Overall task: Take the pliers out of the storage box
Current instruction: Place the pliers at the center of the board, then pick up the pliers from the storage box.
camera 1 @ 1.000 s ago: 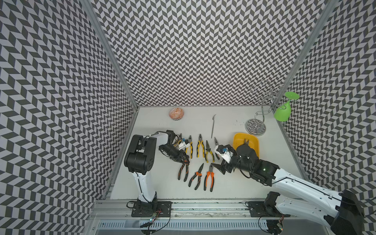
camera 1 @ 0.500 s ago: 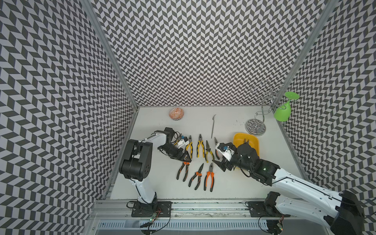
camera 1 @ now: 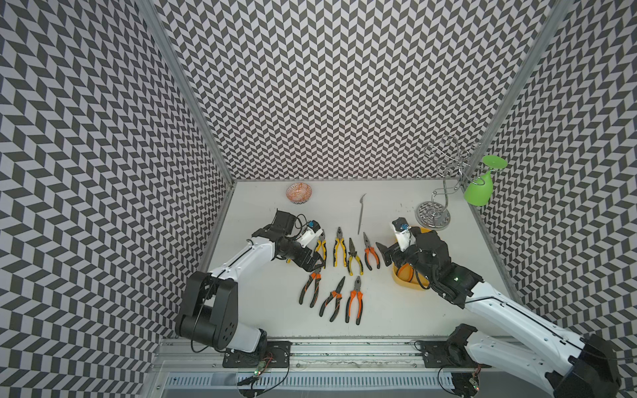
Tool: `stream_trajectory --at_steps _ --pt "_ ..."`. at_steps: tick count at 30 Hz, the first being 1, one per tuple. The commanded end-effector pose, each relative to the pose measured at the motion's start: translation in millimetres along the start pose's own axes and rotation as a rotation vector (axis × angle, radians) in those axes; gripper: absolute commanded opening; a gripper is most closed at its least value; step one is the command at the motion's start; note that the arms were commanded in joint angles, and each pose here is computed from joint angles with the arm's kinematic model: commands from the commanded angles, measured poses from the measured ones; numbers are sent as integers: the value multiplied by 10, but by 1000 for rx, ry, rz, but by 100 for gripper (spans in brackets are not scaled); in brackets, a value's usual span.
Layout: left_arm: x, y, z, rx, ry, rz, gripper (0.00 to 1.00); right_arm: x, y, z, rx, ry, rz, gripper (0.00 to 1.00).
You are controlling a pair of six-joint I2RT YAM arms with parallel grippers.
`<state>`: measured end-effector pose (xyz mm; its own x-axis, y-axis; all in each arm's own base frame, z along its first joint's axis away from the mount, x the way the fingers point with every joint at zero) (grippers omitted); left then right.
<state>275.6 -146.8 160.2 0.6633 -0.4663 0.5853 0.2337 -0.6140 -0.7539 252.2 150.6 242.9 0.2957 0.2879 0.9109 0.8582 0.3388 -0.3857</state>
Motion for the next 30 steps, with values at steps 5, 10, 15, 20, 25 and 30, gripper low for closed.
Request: stream_trajectory --at_steps 5,10,15,20,25,30 --pt "504 -240 -304 99 195 -356 98 -61 37 -653 -321 269 105 100" --pt "690 -484 -635 76 278 -601 98 -258 86 -887 -409 378 213 97" --pt "848 -637 -875 29 344 -699 98 -510 213 -964 -406 453 319 91" --pt "883 -670 -935 6 391 -710 98 -810 354 -990 -383 565 448 71" --pt "871 -601 -913 9 418 -664 98 -1078 470 -968 -310 673 566 52" --pt "847 -464 -874 -12 425 -614 98 -1238 616 -953 -280 714 632 42"
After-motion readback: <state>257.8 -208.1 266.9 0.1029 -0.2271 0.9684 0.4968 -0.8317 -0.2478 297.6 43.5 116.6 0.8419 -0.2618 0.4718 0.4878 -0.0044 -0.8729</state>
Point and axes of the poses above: each gripper's point midway between its finger pads, its own y axis out along the fingers, its own z axis along the line the jaws close on, x = y × z, the point moved 6 cm from there along -y, back along the fingers, and after that the axes turned 3 degrees about -y, right-handed, at the moved point
